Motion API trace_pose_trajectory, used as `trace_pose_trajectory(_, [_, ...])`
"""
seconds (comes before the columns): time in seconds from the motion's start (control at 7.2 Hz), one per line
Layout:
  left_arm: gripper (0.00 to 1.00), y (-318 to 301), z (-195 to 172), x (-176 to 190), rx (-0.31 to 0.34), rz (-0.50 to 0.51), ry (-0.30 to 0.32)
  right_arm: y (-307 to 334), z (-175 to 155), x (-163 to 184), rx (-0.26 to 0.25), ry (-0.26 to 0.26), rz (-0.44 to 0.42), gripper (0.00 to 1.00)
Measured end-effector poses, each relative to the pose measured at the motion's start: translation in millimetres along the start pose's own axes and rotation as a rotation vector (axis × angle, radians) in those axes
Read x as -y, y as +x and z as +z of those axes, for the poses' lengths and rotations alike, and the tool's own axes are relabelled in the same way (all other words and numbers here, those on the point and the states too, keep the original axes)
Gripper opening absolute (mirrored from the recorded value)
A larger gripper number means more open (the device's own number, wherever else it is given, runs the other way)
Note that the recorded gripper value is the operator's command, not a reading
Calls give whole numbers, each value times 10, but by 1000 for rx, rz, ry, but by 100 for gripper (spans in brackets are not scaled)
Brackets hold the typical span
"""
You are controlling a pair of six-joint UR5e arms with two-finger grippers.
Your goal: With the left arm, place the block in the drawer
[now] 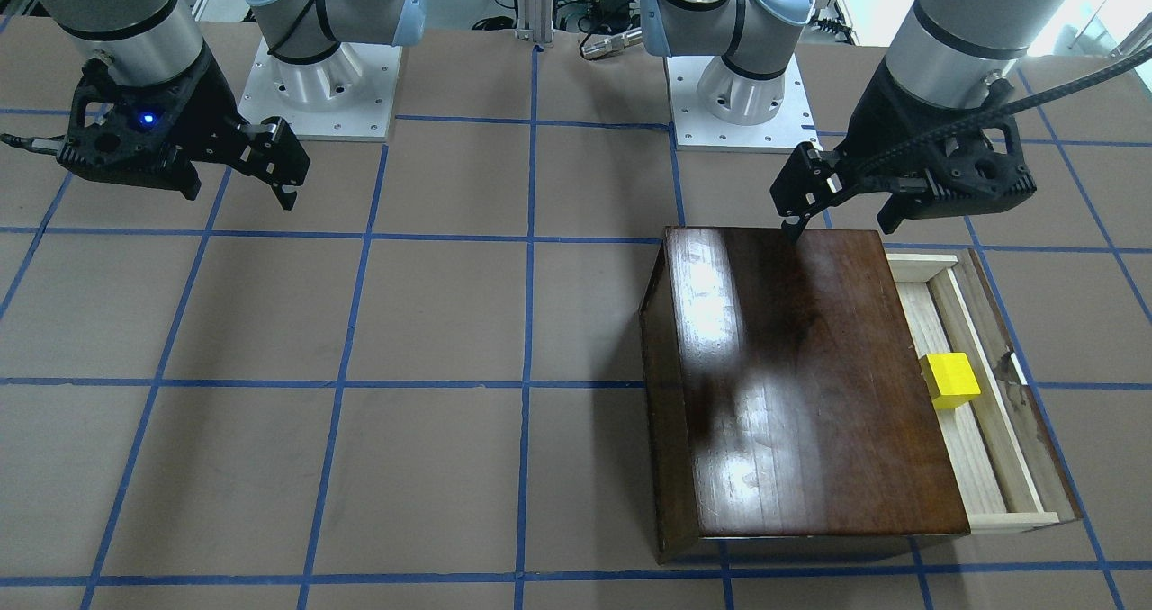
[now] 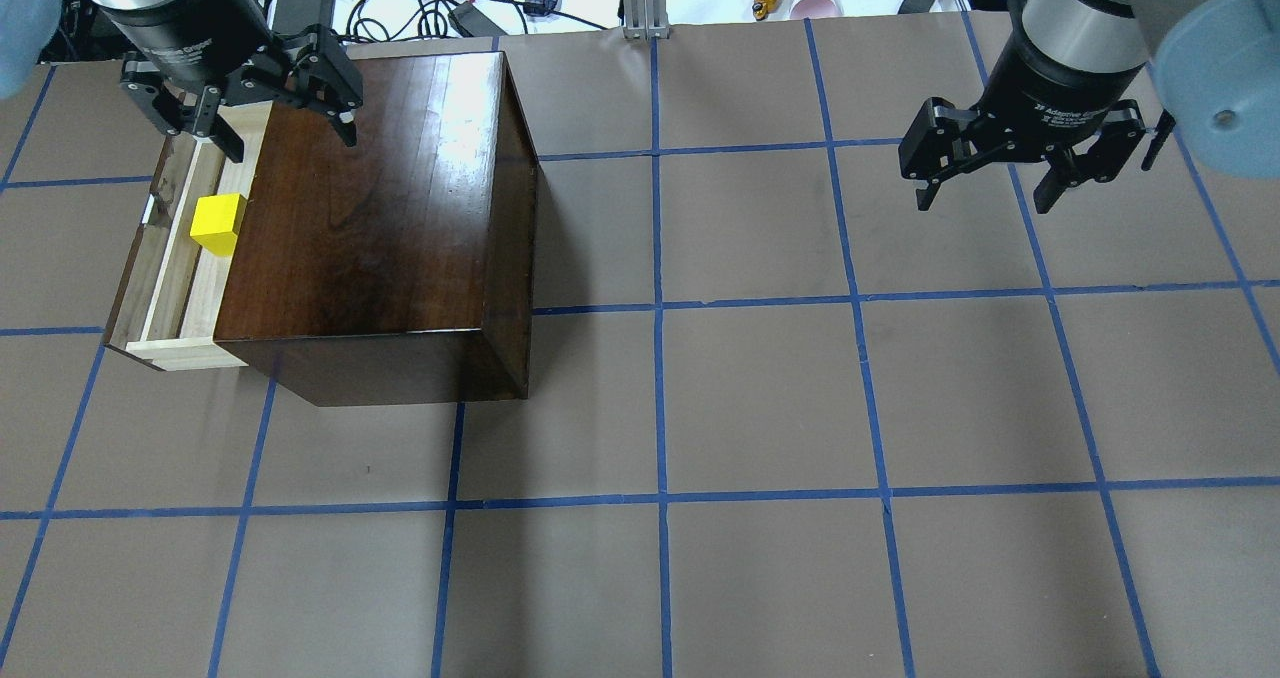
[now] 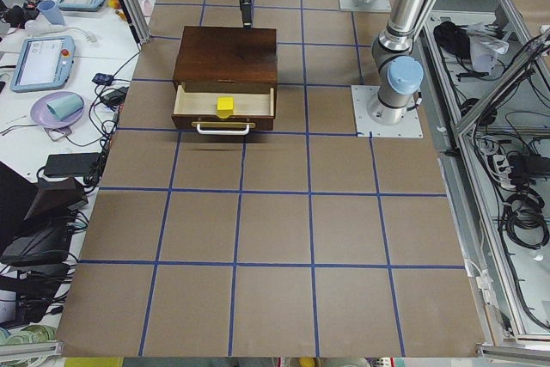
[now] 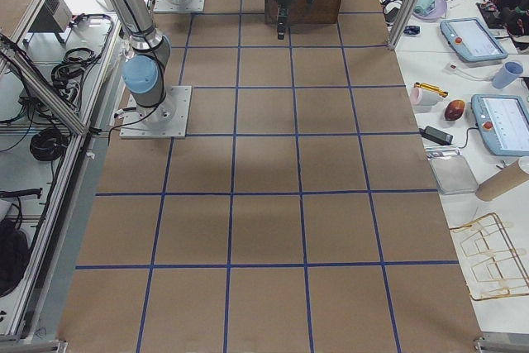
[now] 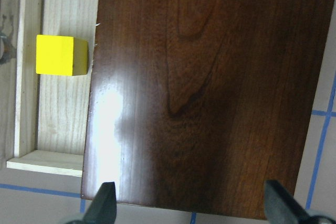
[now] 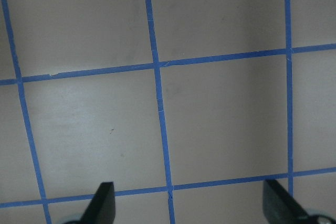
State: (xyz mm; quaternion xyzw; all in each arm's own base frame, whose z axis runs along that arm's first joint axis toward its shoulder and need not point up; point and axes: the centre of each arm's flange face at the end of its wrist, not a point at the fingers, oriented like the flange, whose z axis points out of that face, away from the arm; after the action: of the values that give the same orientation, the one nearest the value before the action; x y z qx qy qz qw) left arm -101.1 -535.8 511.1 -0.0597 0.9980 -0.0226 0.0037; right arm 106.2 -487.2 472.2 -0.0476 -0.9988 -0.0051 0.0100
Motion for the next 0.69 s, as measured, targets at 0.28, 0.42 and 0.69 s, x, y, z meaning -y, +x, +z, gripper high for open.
trace_pose_trajectory(0.28, [100,64,6,6,-1,41,5,0,0,0,0,0,0,100])
trace_pose_trajectory(0.42, [100,69,5,10,-1,54,6,0,1,1,0,0,0,100])
trace_pose_trajectory(0.69, [100,72,1,4,-1,61,7,0,2,1,0,0,0,100])
